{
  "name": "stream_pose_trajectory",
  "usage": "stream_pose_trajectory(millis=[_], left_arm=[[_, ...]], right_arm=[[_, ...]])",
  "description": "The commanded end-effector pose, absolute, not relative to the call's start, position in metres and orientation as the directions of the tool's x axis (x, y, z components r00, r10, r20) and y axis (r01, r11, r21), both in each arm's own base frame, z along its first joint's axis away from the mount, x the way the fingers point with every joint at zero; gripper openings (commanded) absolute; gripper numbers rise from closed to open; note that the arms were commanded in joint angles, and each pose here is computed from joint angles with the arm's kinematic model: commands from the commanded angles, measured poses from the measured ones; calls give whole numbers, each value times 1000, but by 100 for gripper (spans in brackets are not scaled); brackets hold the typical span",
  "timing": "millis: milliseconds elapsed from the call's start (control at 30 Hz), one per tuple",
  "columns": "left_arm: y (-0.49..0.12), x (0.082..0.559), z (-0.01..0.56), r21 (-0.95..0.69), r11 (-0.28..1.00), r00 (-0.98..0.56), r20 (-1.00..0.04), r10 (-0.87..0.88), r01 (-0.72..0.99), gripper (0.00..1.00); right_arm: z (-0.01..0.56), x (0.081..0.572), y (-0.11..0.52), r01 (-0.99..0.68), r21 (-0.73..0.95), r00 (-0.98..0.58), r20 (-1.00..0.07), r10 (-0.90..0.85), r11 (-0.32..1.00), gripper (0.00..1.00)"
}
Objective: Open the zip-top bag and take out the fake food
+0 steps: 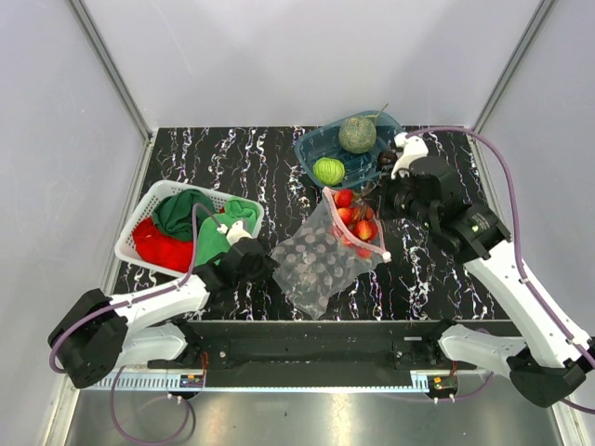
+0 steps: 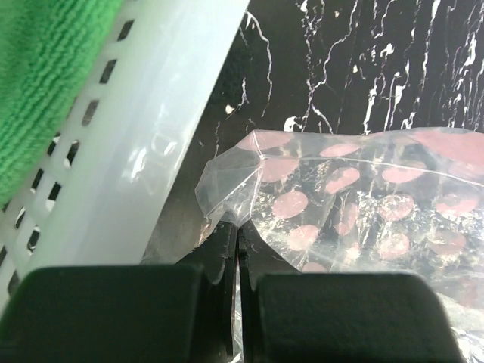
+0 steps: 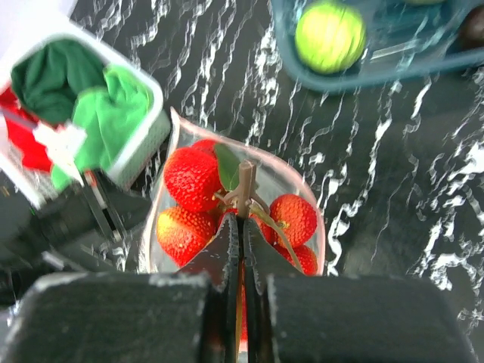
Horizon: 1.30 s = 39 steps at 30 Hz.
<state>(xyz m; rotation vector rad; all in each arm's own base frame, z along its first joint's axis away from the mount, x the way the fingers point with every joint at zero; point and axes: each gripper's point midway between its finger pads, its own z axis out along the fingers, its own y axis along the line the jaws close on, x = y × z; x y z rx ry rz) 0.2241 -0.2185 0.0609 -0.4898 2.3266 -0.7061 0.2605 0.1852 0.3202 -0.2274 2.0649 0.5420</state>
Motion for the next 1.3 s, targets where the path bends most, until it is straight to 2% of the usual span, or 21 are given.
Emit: stream_pose_trajectory(millis=[0,167,300,467,667,800,1000,1100,1167,1200,1267], left_arm=[[-216,242,69,-605,775,-657,-512,-554,-182,0],[-218,241,63,-599,778,-667,-503,-549,-190,0],[-220,239,64,-596,784,-671,-510,-538,-175,0],[-214,238,69,-576,801,-663,-539,-519,-159,0],[-207,238,78,-541,833,-651,-590,-477,-121,0],[-207,242,84,-519,849,-646,-617,-449,-95,0],[-209,247,93,-462,886,-651,-665,-365,-25,0],[-214,246,95,-425,905,-670,-681,-297,30,0],[-219,246,98,-406,910,-682,-688,-250,77,8],[-221,247,100,-400,912,-683,-691,-236,90,25],[-219,248,105,-371,923,-684,-700,-207,101,43]], right_arm=[[382,288,177,-320,255,-387,-914,119,912,0],[422,326,161,-227,182,-284,-952,114,957,0],[419,375,156,-168,133,-264,-961,86,977,0],[422,434,152,-181,161,-213,-969,121,970,0],[386,519,147,-165,158,-241,-964,115,974,0],[334,567,145,-147,165,-306,-945,113,975,0],[274,606,138,-126,145,-380,-921,88,981,1],[252,611,138,-127,175,-423,-900,106,976,8],[238,610,145,-156,199,-467,-878,105,968,14],[235,608,148,-165,204,-480,-871,102,965,17],[229,605,147,-141,224,-512,-850,123,964,43]])
